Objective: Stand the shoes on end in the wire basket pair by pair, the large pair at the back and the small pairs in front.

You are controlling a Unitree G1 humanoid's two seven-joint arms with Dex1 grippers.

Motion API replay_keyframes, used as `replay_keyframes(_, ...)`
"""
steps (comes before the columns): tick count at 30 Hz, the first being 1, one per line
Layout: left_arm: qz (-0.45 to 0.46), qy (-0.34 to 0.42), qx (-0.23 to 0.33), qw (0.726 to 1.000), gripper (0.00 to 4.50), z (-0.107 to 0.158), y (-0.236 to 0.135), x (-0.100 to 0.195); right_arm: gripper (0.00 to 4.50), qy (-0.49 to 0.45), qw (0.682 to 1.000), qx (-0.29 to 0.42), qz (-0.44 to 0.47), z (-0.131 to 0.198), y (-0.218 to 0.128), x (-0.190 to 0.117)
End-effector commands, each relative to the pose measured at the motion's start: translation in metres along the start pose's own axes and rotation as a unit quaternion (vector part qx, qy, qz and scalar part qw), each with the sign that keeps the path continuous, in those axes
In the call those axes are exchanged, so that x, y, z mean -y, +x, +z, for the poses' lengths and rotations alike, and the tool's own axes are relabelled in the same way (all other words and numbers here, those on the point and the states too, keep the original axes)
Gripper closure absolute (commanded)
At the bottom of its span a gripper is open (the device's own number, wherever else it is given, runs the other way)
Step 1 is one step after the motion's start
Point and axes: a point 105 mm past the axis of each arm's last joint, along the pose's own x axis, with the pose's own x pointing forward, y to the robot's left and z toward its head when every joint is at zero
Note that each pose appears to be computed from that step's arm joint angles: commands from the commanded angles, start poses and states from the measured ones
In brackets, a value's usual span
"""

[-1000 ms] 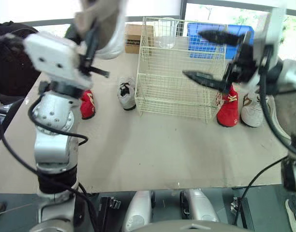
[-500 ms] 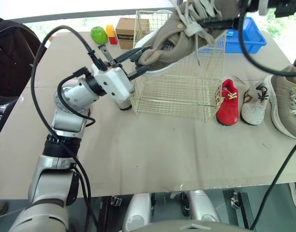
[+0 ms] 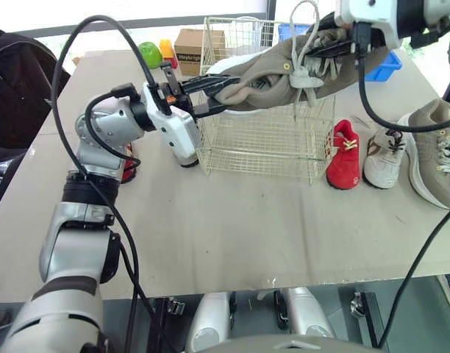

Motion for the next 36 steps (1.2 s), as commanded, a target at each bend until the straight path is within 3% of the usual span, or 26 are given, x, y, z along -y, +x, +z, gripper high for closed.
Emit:
replay_keyframes(1,0.082,0.01,0.022,0.996,2.99,0.009,-0.009,-0.045,4.5,0.027,0.998,0.005,-0.056,-0.003,-0.01,0.009)
replay_keyframes(2,0.112,-0.042,0.019,0.993,2.82,0.006,-0.011,-0.054,4.5,0.05,0.995,0.017,-0.081,-0.003,-0.013,0.013)
replay_keyframes(4,0.181,-0.208,0.017,0.961,1.96,-0.006,-0.017,-0.067,4.5,0.113,0.984,0.047,-0.128,-0.001,-0.019,0.021)
replay_keyframes(5,0.212,-0.307,0.019,0.927,1.4,-0.012,-0.02,-0.07,4.5,0.14,0.977,0.06,-0.148,0.0,-0.022,0.023)
replay_keyframes(7,0.238,-0.52,0.036,0.819,0.73,-0.015,-0.028,-0.06,4.5,0.209,0.954,0.088,-0.198,-0.001,-0.031,0.03)
replay_keyframes(9,0.235,-0.662,0.058,0.709,0.73,-0.003,-0.035,-0.041,4.5,0.267,0.928,0.113,-0.233,-0.002,-0.038,0.032)
replay_keyframes(11,0.215,-0.687,0.016,0.694,0.73,0.006,-0.031,-0.013,4.5,0.302,0.909,0.126,-0.256,-0.002,-0.042,0.03)
replay_keyframes(14,0.209,-0.751,0.001,0.626,0.73,0.02,-0.01,0.017,4.5,0.36,0.874,0.168,-0.281,0.008,-0.044,0.029)
replay_keyframes(17,0.189,-0.771,0.002,0.608,0.73,0.03,0.015,0.032,4.5,0.385,0.86,0.195,-0.272,0.024,-0.033,0.016)
replay_keyframes(22,0.206,-0.793,0.016,0.573,0.73,0.018,0.033,0.025,4.5,0.404,0.856,0.216,-0.239,0.045,-0.015,-0.011)
replay_keyframes(25,0.217,-0.796,0.007,0.565,0.73,0.004,0.036,0.02,4.5,0.409,0.857,0.211,-0.231,0.049,-0.01,-0.024)
replay_keyframes(29,0.207,-0.794,0.022,0.571,0.73,0.006,0.039,0.012,4.5,0.408,0.86,0.201,-0.23,0.048,-0.008,-0.032)
replay_keyframes(32,0.209,-0.793,0.011,0.573,1.49,-0.001,0.041,0.011,4.5,0.407,0.863,0.193,-0.229,0.049,-0.006,-0.04)
replay_keyframes(33,0.21,-0.794,0.013,0.57,1.99,-0.002,0.041,0.009,4.5,0.407,0.863,0.189,-0.232,0.048,-0.006,-0.041)
replay_keyframes(36,0.201,-0.792,0.011,0.576,2.95,-0.001,0.041,0.01,4.5,0.415,0.857,0.183,-0.245,0.043,-0.009,-0.04)
